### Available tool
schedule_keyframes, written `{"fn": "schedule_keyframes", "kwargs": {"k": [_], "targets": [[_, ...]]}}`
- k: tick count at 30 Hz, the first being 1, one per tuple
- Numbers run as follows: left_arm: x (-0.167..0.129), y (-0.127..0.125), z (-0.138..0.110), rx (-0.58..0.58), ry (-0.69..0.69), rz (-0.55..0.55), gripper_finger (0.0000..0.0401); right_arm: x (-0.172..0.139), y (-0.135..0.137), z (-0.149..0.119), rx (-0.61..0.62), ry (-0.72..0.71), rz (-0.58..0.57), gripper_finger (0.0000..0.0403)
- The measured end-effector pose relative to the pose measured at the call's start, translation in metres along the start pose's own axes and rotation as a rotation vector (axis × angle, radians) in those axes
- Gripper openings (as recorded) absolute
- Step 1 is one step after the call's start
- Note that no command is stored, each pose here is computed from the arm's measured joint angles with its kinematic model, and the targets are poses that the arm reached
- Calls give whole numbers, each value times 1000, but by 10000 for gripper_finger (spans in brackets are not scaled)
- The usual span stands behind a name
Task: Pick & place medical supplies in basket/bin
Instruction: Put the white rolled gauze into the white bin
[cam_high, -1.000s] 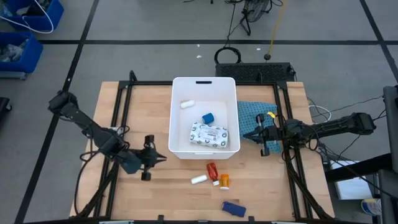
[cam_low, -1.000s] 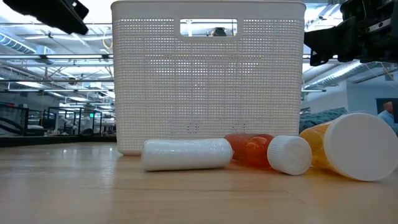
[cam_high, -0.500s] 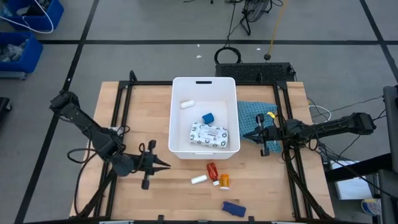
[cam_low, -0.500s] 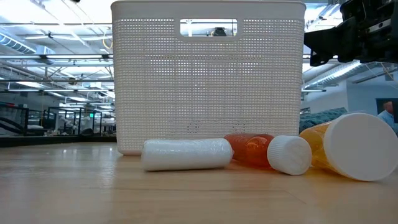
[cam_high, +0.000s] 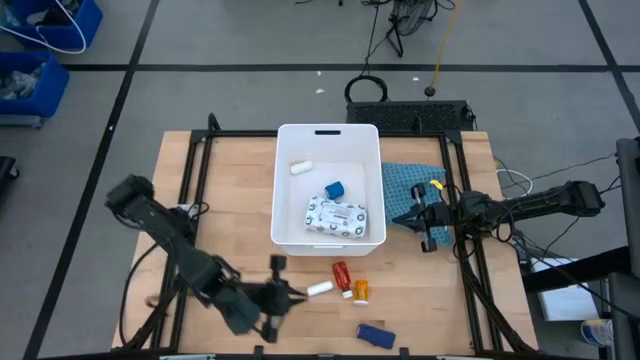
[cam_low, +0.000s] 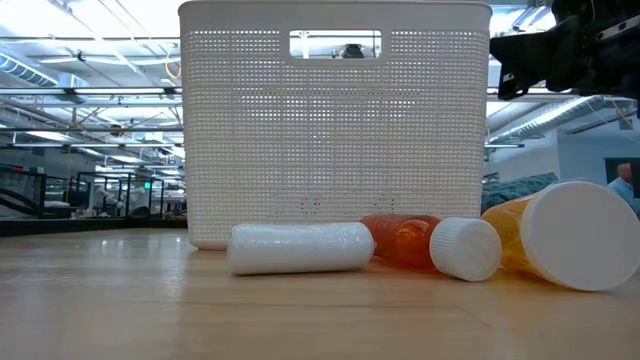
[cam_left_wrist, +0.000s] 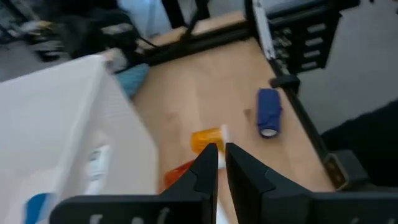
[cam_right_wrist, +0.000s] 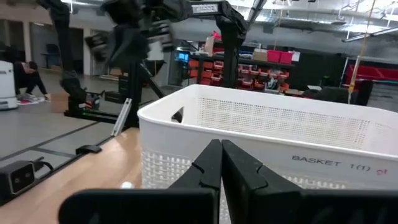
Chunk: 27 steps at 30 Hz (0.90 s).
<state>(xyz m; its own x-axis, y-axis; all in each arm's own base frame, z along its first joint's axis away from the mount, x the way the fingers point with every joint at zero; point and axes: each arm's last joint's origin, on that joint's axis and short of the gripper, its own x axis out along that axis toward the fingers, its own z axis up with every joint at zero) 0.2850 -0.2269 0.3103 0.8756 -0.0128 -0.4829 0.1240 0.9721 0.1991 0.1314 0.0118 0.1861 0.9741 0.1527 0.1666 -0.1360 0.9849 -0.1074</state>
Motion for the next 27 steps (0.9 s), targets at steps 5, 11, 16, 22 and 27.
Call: {"fn": "schedule_keyframes", "kwargs": {"k": [5,11,16,22,27], "targets": [[37,-25,-5,39,58,-11,37,0,0,0,27,0,0,0],[82,-29,-30,-53,145,61,49,0,0,1,52,-9,0,0],[106,-26,-46,-138,214,61,114,0,1,2,61,-22,24,0],[113,-24,-55,-234,278,44,222,0,1,4,43,-38,25,0],[110,-24,-61,-264,321,102,274,0,0,5,24,-48,24,0]]}}
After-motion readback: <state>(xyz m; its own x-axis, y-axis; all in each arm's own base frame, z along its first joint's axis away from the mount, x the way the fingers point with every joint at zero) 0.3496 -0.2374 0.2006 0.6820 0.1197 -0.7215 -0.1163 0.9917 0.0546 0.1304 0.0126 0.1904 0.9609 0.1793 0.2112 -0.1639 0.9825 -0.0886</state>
